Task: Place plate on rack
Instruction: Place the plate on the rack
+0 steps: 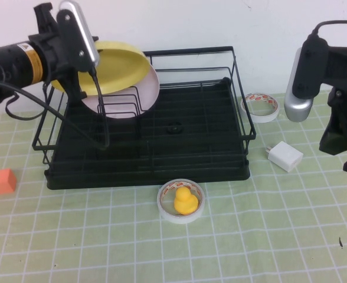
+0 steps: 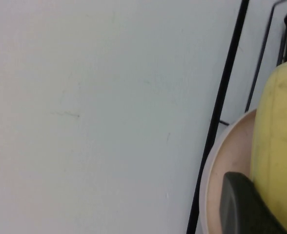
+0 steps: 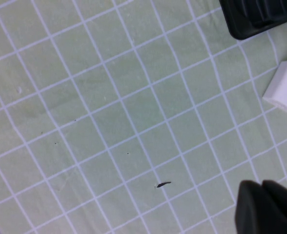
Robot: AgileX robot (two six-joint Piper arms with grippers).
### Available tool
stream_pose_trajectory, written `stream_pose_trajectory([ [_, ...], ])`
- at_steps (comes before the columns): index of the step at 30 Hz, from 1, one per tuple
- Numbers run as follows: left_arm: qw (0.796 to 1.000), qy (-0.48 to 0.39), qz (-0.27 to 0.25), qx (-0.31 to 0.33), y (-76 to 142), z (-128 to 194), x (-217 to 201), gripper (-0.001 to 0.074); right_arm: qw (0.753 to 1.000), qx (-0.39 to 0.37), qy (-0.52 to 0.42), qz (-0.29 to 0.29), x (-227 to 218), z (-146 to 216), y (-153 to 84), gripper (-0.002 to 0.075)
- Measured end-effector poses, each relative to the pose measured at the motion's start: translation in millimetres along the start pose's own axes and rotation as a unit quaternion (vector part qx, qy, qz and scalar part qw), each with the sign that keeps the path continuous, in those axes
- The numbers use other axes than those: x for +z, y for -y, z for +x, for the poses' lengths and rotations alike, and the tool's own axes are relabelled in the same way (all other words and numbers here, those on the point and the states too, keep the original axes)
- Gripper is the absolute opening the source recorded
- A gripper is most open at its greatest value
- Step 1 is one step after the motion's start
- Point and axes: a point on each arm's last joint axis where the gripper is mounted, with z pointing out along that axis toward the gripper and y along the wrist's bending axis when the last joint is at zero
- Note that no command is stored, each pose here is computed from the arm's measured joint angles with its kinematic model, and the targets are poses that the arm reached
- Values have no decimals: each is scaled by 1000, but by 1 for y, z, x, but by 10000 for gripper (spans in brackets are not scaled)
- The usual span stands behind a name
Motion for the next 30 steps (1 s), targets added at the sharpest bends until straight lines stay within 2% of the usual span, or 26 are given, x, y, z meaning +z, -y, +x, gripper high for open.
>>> stream_pose_trajectory([
  [5, 999, -8, 3, 37, 9, 11, 12, 83, 1000, 1, -1, 1, 0, 0, 0, 3],
  [17, 1000, -9, 30, 2, 31, 28, 30, 93, 1000, 3, -1, 1, 0, 0, 0, 3],
  [19, 999, -15, 32, -8, 34, 31, 32, 145, 1000, 3, -1, 1, 0, 0, 0, 3],
  [23, 999, -18, 40, -26, 40, 36, 36, 331, 1000, 4, -1, 1, 0, 0, 0, 2],
  [25, 998, -19, 41, -32, 41, 37, 37, 398, 1000, 6, -1, 1, 0, 0, 0, 2],
  [30, 998, -16, 32, -48, 40, 37, 38, 447, 1000, 17, -12, 12, 0, 2, 2, 2],
])
